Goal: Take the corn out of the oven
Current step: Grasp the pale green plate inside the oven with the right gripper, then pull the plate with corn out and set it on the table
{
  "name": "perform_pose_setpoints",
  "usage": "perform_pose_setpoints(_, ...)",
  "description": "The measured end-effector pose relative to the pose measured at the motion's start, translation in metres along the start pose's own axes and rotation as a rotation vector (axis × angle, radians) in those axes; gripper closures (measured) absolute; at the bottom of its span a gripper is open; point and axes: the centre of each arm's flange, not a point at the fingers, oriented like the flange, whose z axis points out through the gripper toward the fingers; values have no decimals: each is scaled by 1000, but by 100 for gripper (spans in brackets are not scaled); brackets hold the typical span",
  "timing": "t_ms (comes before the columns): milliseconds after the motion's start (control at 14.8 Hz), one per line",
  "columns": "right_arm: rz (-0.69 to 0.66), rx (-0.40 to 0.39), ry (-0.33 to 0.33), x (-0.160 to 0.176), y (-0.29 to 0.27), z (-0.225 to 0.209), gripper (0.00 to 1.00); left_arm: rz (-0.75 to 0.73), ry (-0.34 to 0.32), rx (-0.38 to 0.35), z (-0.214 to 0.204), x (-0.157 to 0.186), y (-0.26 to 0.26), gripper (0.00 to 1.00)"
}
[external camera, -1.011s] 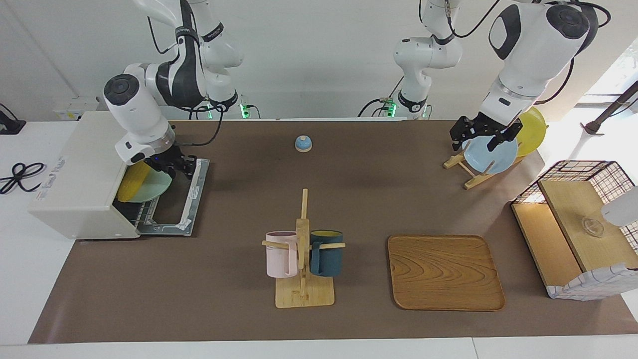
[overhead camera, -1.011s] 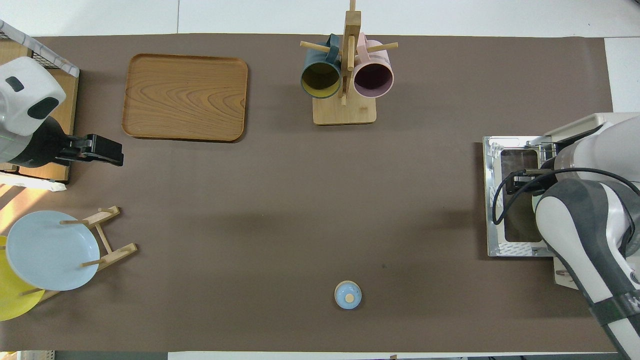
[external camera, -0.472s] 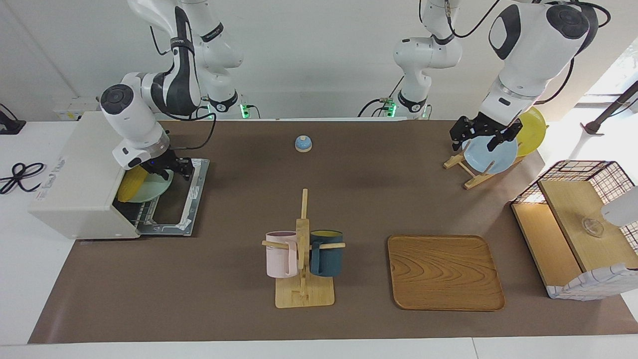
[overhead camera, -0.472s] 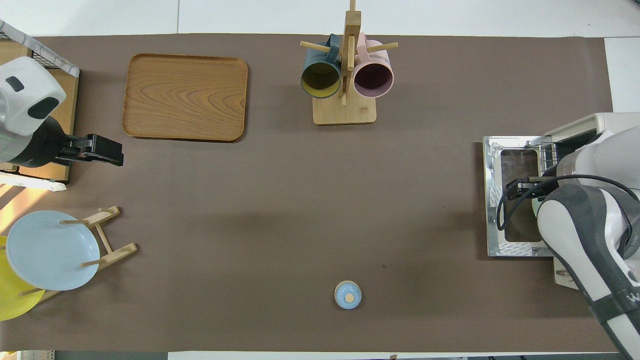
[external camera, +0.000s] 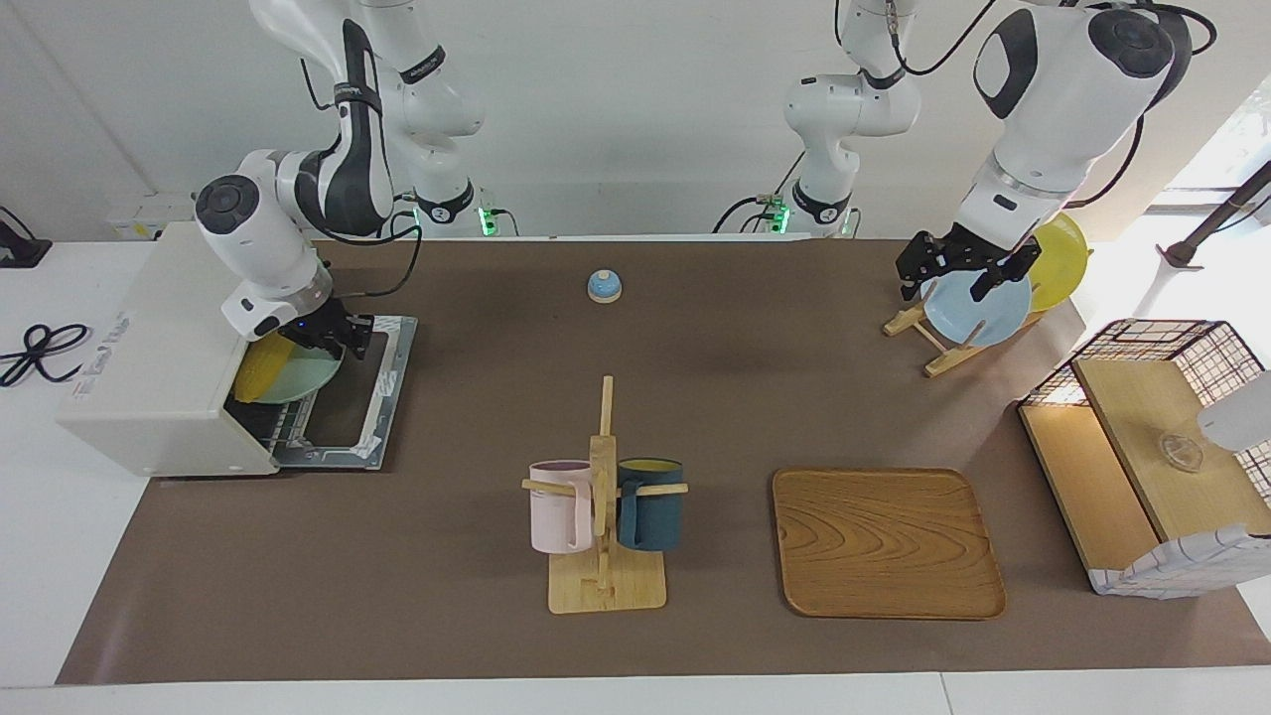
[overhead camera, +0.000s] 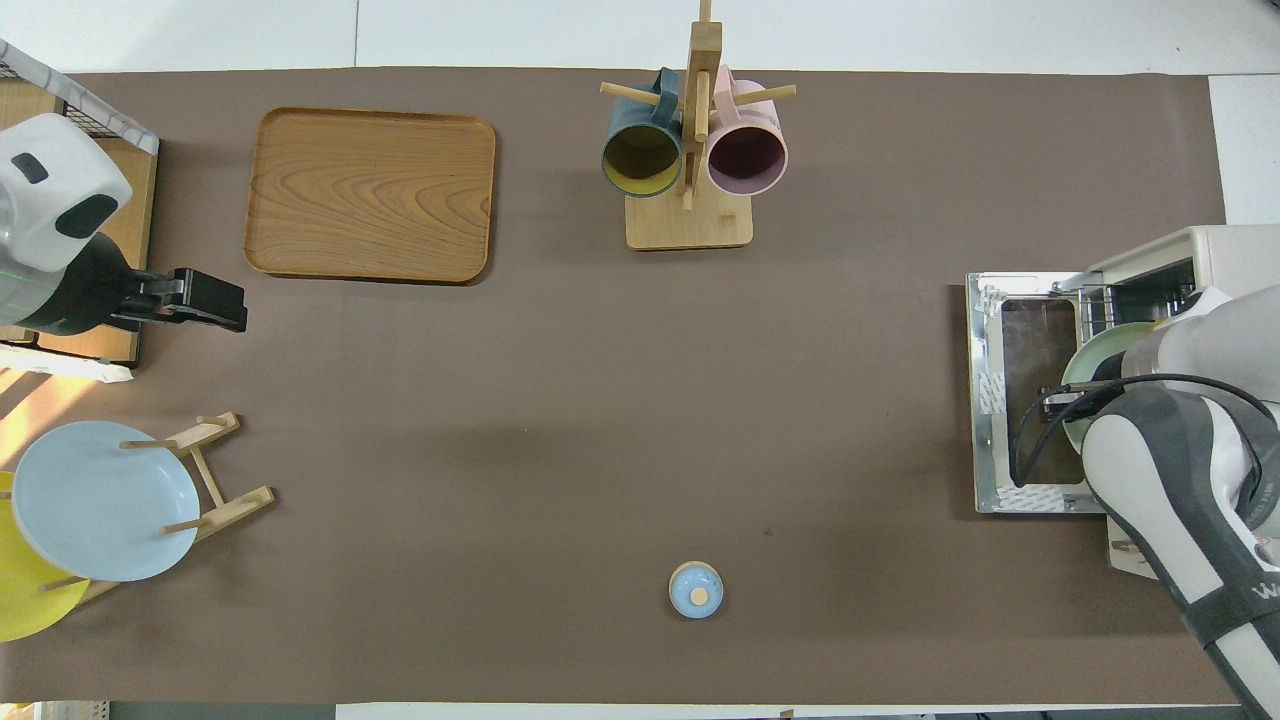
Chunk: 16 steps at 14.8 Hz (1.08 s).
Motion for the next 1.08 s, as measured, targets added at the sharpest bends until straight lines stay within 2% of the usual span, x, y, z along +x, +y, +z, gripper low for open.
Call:
perform_pose_setpoints(67, -20, 0, -1, -1, 0, 0, 91, 0, 0, 0, 0, 0, 0, 0)
perform_pose_setpoints(135, -32, -3, 6, -2, 0, -3, 94, 0, 0, 0, 0, 0, 0, 0)
perform_pose_setpoints(404, -97, -33, 13, 3, -31, -17, 94, 0, 0, 0, 0, 0, 0, 0)
perform_pose_setpoints(674, -136, -152, 12, 13, -125, -46, 97, 0, 0, 0, 0, 0, 0, 0)
perform_pose_setpoints(1079, -80, -199, -29, 31, -258, -54, 97, 0, 0, 0, 0, 0, 0, 0)
